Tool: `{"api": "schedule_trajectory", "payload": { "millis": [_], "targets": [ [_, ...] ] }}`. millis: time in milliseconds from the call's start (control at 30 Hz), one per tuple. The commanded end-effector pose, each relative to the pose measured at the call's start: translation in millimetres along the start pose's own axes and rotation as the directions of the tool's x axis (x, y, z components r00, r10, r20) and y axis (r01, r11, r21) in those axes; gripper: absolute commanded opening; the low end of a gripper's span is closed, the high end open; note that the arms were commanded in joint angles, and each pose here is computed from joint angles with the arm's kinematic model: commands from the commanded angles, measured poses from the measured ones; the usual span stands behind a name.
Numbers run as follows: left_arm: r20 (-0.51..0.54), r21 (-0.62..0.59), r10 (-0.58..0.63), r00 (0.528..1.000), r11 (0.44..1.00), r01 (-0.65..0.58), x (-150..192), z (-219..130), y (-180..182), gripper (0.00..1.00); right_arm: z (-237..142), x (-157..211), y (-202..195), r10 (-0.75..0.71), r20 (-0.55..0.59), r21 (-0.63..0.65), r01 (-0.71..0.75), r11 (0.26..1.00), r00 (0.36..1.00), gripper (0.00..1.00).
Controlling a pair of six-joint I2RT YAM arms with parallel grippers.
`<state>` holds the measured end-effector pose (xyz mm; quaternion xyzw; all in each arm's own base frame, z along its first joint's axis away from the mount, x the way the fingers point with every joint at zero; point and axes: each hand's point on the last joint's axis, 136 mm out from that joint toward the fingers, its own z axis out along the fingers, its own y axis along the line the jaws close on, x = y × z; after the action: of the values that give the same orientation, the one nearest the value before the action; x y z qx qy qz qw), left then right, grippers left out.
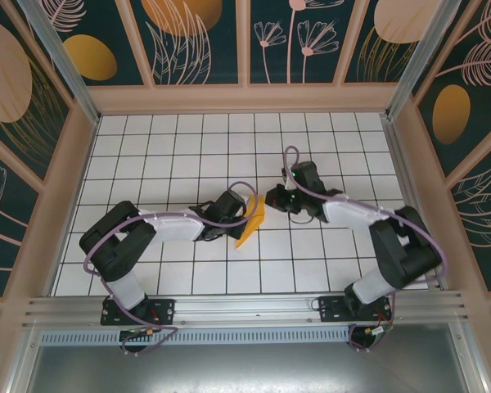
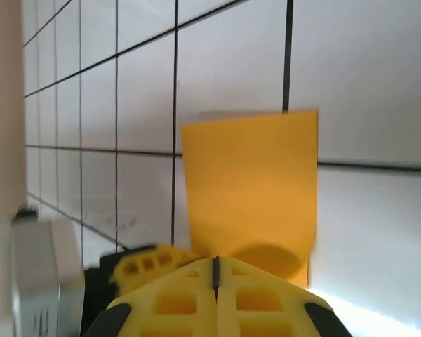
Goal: Fold a paper plane with a square sheet of paper (pick it up from the middle)
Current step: Third fold the triangle at the center of the table.
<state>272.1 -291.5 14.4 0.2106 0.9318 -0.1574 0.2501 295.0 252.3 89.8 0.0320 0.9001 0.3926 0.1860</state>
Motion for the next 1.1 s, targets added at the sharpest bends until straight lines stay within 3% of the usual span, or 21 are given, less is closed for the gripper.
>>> {"api": "schedule_trajectory", "payload": {
  "millis": [0,300,633,1067],
  "targets": [
    [-0.056,0.004,0.004,0.998,1.0,-0.004,13.0,11.9,2.3,0.0,-4.4,27.9,8.8,0.095,0.012,-0.092,-0.094,0.991,0.995,0.0],
    [-0.087,0.033,-0.007,0.996,0.999,0.01,18.2,19.4,-3.3,0.0,7.0,87.5,29.9,0.148,-0.028,-0.16,-0.151,0.975,0.989,0.0],
    [-0.082,0.053,-0.001,0.997,0.999,0.005,16.1,17.8,-6.7,0.0,29.6,107.4,36.4,0.16,-0.135,-0.183,-0.183,0.966,0.978,0.0],
    [-0.096,0.056,0.001,0.995,0.998,0.004,18.6,21.1,-7.4,0.0,44.1,119.4,39.4,0.139,-0.192,-0.19,-0.176,0.966,0.971,0.0]
  ]
}}
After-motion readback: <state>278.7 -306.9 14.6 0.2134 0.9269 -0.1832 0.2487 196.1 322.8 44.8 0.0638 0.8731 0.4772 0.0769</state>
